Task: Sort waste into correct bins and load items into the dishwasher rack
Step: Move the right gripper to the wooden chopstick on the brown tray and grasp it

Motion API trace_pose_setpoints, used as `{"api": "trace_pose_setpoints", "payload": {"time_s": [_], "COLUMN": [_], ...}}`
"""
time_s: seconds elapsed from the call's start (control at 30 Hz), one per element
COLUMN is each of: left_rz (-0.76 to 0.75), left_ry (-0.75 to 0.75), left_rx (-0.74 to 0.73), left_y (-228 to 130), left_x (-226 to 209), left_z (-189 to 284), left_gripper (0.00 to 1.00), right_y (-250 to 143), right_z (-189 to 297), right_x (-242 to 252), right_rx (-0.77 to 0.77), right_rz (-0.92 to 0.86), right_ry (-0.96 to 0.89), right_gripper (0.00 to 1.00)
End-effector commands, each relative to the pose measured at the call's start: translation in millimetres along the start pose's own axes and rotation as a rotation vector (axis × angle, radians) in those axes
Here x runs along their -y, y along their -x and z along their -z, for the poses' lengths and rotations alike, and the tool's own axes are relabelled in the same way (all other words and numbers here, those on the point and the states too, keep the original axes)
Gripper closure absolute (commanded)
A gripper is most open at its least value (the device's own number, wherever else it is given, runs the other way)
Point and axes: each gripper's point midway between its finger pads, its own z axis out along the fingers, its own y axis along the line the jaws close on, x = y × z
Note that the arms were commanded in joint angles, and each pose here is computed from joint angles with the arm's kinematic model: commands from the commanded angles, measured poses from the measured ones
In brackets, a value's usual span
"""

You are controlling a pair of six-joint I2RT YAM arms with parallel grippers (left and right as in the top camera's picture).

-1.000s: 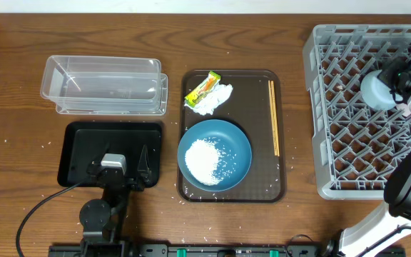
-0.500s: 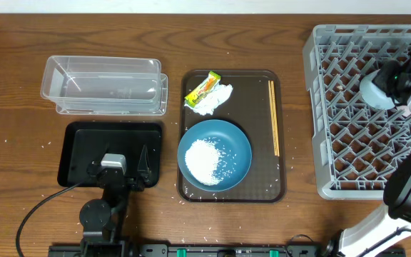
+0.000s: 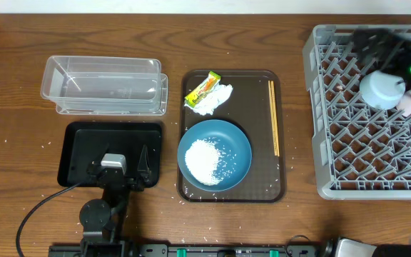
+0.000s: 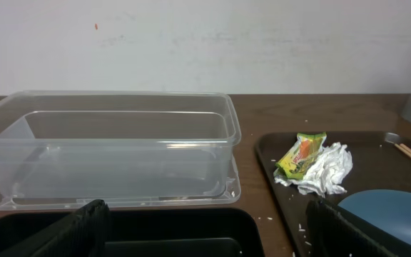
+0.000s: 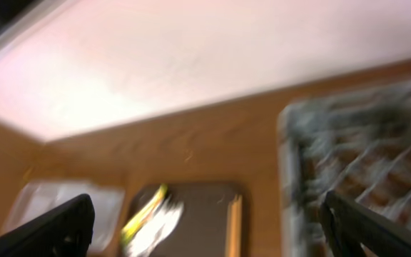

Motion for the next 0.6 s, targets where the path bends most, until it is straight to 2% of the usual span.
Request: {"api": "trace_pose_setpoints", "payload": {"time_s": [0.0,0.1,0.13,0.17,0.23,0.37,0.5,0.53,0.57], "left_rz": [-0.002,-0.002,-0.002,-0.002,-0.002,-0.002,-0.002,-0.002,-0.002], "left_ry": [-0.015,-0.015,-0.015,-0.015,-0.015,-0.015,-0.015,-0.015,-0.015], "left_rx": [-0.042,-0.042,-0.042,-0.042,-0.042,-0.042,-0.042,-0.042,-0.042], "left_y": [-14,-14,-14,-14,-14,-14,-14,-14,-14], "left_x": [2,2,2,2,2,2,2,2,2], "left_z": [-1,-1,-1,-1,-1,-1,-1,-1,-1], "left_gripper": [0.09,0.09,0.09,0.09,0.09,0.09,0.09,0.09,0.09], "right_y": [-50,-98,-110,-119,-133,-164,-189,-193,-197], "right_z": [-32,-47,-52,-59,-71,-99,-121,-124,-127], "right_x": [-2,-15,-20,-25,-29,-21,-10,-5,0], "right_rx": [-0.185,-0.364,-0.408,-0.44,-0.482,-0.547,-0.586,-0.589,-0.588], "right_rz": [-0.037,-0.058,-0.059,-0.051,-0.037,-0.053,-0.022,-0.015,-0.014], "right_ry": [-0.044,-0.049,-0.043,-0.036,-0.05,-0.206,-0.34,-0.38,-0.417], "right_gripper": [0.01,0.01,0.04,0.14,0.22,0.23,0.31,0.35,0.44]}}
